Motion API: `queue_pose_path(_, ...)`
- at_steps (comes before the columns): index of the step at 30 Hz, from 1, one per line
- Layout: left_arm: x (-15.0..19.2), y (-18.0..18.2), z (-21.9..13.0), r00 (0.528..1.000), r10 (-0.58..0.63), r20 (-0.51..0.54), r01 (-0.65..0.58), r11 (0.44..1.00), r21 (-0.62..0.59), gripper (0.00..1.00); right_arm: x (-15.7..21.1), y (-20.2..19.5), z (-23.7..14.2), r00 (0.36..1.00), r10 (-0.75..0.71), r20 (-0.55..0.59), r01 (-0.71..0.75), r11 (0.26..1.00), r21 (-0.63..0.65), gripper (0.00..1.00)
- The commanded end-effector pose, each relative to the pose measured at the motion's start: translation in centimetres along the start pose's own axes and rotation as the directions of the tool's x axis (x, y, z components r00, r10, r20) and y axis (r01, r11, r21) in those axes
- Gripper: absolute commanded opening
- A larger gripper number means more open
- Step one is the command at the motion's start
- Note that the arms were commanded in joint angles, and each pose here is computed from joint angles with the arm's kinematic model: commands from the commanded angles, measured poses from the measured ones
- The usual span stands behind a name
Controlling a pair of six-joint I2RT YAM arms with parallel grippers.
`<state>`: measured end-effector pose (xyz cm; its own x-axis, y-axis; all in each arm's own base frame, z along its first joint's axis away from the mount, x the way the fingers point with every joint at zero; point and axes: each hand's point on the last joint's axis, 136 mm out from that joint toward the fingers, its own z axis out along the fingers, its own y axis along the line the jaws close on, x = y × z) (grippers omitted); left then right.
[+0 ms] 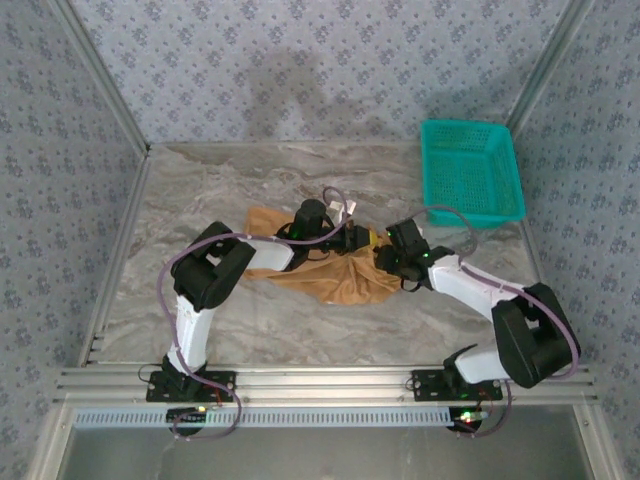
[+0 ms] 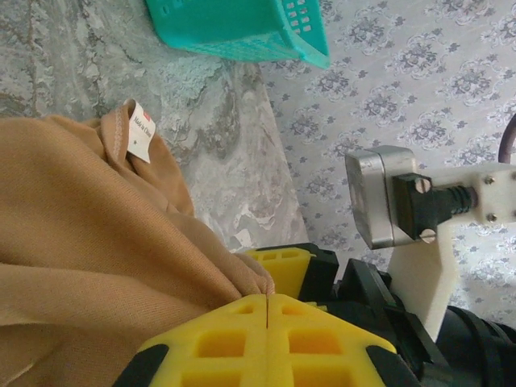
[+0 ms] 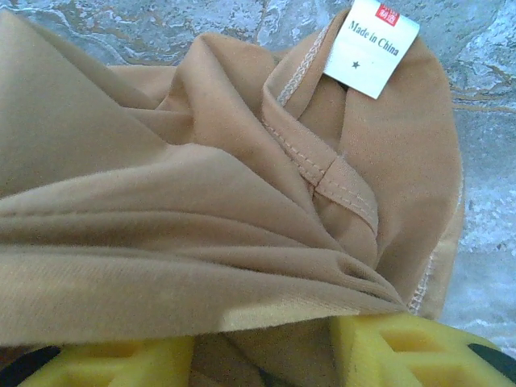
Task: Fold the inside-out t-shirt
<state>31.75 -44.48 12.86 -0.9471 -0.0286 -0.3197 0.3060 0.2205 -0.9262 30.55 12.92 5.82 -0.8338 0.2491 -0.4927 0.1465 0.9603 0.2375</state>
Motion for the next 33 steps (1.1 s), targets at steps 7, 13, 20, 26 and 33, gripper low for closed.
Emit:
queue_pose_path(7, -0.4, -3.5, -0.3, 0.997, 0.078, -0.001, -0.078, 0.996, 0.047, 0.0, -2.0, 1.1, 0.2, 1.0, 0.015, 0.013, -0.015, 0.999, -0.029, 0.0)
queue_pose_path(13, -1.3, -2.6, -0.5, 0.996, 0.083, 0.011, -0.083, 0.996, 0.011, 0.0, -4.1, 4.3, -6.1, 0.994, -0.031, 0.109, 0.054, 0.975, -0.215, 0.0)
queue_pose_path(20, -3.5, -1.0, -0.4, 0.998, 0.046, 0.048, -0.045, 0.999, -0.016, 0.0, -4.3, 6.9, -12.8, 0.956, -0.064, 0.286, 0.195, 0.868, -0.458, 0.0)
queue_pose_path(26, -3.7, -1.1, 0.4, 0.998, 0.026, 0.058, -0.026, 1.0, -0.004, 0.0, -2.0, 5.7, -12.6, 0.945, -0.011, 0.326, 0.186, 0.84, -0.51, 0.0)
queue_pose_path(33, -3.4, -1.3, 0.8, 0.999, 0.017, 0.05, -0.018, 1.0, 0.011, 0.0, 3.4, 2.5, -8.1, 0.986, 0.004, 0.169, 0.073, 0.889, -0.451, 0.35)
